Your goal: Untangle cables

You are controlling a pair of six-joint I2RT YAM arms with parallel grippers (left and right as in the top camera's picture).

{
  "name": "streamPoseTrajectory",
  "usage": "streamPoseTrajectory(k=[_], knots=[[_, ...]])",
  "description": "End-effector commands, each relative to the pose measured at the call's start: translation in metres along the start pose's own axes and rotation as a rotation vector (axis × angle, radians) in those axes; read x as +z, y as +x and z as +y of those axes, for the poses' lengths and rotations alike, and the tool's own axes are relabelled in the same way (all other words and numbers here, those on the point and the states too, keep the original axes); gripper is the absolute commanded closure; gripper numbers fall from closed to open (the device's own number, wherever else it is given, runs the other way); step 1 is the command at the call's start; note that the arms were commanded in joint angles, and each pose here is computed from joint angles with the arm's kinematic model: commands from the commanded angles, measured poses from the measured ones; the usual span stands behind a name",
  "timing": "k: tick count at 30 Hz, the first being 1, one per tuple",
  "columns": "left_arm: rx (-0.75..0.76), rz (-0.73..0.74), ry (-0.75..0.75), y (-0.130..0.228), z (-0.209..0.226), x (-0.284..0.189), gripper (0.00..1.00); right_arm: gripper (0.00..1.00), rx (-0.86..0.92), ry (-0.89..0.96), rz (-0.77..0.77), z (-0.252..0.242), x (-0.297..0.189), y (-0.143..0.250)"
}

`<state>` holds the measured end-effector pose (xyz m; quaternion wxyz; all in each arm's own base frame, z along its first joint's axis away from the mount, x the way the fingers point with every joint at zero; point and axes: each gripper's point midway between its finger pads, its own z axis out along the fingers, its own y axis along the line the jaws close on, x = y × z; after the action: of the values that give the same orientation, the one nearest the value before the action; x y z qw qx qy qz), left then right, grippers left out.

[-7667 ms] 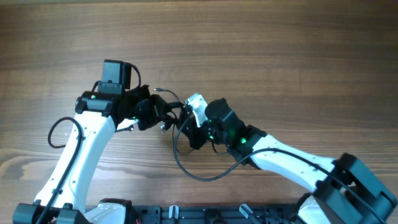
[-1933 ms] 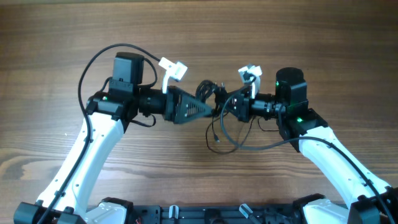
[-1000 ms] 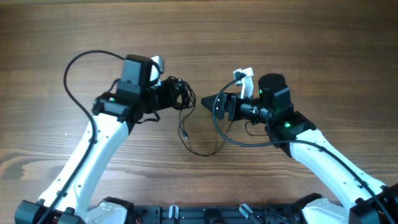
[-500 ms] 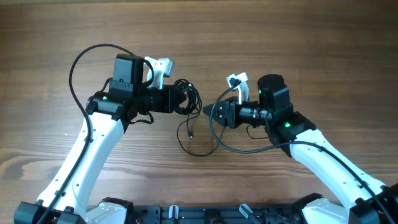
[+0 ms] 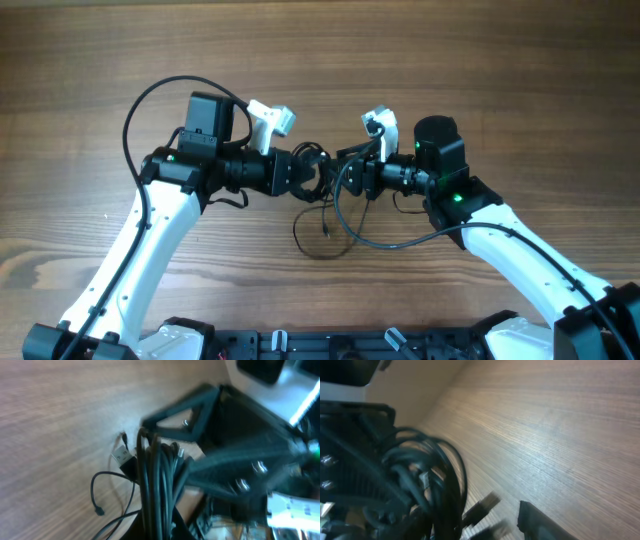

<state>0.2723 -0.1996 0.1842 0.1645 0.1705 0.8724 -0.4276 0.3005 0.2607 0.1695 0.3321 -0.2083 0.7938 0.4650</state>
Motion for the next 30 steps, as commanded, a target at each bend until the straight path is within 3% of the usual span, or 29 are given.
streamPoseTrajectory(k=[1, 3, 4, 6, 8, 9, 11, 12, 14, 17, 19, 21, 23, 30], knots=[[0.097, 0.051, 0.092, 0.013, -0.016, -0.001, 0.96, 0.65, -0.080, -0.082, -0.034, 0.015, 0.002, -0.011], [0.101, 0.046, 0.111, 0.012, -0.020, -0.002, 0.96, 0.79, -0.098, -0.151, -0.024, 0.028, 0.000, -0.010], [0.111, 0.038, 0.114, 0.010, -0.020, -0.002, 0.92, 0.94, -0.093, -0.159, -0.015, 0.029, 0.000, -0.008], [0.123, 0.026, 0.110, 0.007, -0.019, -0.002, 0.85, 0.96, -0.068, -0.144, 0.006, 0.025, 0.001, -0.002], [0.088, 0.006, 0.043, 0.001, -0.006, -0.004, 0.48, 0.96, -0.009, -0.063, 0.022, 0.008, 0.001, 0.004], [0.035, -0.009, -0.020, -0.002, 0.007, -0.006, 0.35, 0.96, 0.054, -0.014, 0.024, -0.003, 0.000, 0.005], [-0.226, -0.089, -0.214, -0.014, 0.048, -0.019, 0.12, 0.95, 0.229, 0.135, 0.004, -0.036, -0.008, 0.007], [-0.353, -0.132, -0.283, -0.017, 0.064, -0.025, 0.11, 0.96, 0.266, 0.175, -0.012, -0.045, -0.011, 0.006], [-0.474, -0.170, -0.315, -0.019, 0.072, -0.030, 0.13, 0.96, 0.275, 0.185, -0.027, -0.047, -0.012, 0.003], [-0.540, -0.184, -0.296, -0.021, 0.067, -0.026, 0.43, 0.96, 0.331, 0.176, -0.051, -0.045, -0.011, -0.002], [-0.494, -0.156, -0.285, -0.019, 0.057, -0.016, 0.48, 0.96, 0.328, 0.172, -0.053, -0.045, -0.011, -0.003], [-0.318, -0.122, -0.270, -0.019, 0.044, -0.005, 0.57, 0.96, 0.246, 0.109, -0.016, -0.033, -0.009, 0.000], [-0.246, -0.113, -0.279, -0.020, 0.043, -0.004, 0.67, 0.96, 0.171, 0.039, 0.016, -0.021, -0.009, 0.004], [-0.028, -0.099, -0.256, -0.025, 0.038, -0.003, 0.69, 0.96, 0.100, -0.031, 0.042, -0.009, -0.009, 0.008]])
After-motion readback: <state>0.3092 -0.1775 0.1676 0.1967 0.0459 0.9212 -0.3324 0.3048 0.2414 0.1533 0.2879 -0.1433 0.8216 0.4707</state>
